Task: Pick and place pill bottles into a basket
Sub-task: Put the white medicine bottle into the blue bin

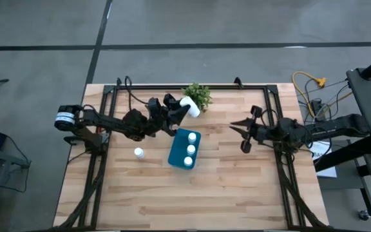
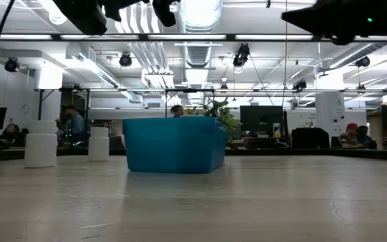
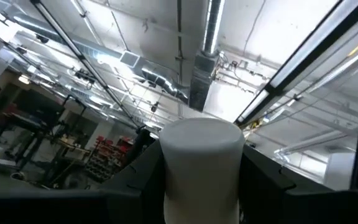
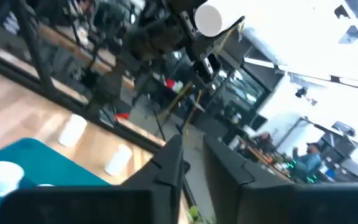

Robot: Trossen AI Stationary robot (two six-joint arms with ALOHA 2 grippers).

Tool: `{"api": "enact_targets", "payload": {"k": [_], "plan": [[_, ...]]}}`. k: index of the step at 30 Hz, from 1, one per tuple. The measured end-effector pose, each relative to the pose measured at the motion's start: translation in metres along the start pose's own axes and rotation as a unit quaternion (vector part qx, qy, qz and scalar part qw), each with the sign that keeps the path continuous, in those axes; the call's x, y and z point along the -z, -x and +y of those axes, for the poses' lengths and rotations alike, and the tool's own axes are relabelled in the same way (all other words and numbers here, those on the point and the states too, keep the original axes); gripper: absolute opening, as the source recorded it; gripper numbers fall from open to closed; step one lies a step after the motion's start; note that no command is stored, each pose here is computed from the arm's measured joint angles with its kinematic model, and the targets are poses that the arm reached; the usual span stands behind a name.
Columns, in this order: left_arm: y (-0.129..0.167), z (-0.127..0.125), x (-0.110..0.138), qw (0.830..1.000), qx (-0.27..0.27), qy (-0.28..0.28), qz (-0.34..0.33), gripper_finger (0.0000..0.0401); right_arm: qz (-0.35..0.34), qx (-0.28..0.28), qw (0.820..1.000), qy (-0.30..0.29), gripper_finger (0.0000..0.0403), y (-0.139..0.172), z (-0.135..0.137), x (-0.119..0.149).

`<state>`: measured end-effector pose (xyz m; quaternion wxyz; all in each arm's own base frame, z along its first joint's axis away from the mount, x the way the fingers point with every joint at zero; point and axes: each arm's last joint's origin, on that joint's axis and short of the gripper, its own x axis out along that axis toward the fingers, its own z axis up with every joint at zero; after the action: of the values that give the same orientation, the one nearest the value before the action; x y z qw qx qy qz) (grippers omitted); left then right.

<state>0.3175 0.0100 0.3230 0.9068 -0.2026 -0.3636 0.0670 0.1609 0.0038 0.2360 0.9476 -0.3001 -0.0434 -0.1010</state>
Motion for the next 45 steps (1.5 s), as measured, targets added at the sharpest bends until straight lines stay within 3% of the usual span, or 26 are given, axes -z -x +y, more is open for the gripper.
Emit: {"api": "enact_targets", "payload": {"k": [14, 20, 27, 45], "plan": [[0.001, 0.011, 0.011, 0.999, -0.019, 0.025, -0.034, 0.0138, 0.103, -0.009, 0.994, 0.023, 0.0278, -0.072, -0.002, -0.026], [0.002, 0.012, 0.011, 0.997, -0.033, 0.044, -0.046, 0.0138, 0.087, -0.001, 0.996, 0.021, 0.0338, -0.082, -0.009, -0.040], [0.002, 0.013, 0.010, 0.997, -0.034, 0.054, -0.053, 0.0138, 0.065, 0.026, 0.997, 0.021, 0.0356, -0.088, -0.020, -0.051], [-0.003, 0.023, 0.020, 0.991, -0.056, 0.096, -0.069, 0.0138, -0.003, 0.100, 0.994, 0.050, 0.0329, -0.126, -0.018, -0.049]]}}
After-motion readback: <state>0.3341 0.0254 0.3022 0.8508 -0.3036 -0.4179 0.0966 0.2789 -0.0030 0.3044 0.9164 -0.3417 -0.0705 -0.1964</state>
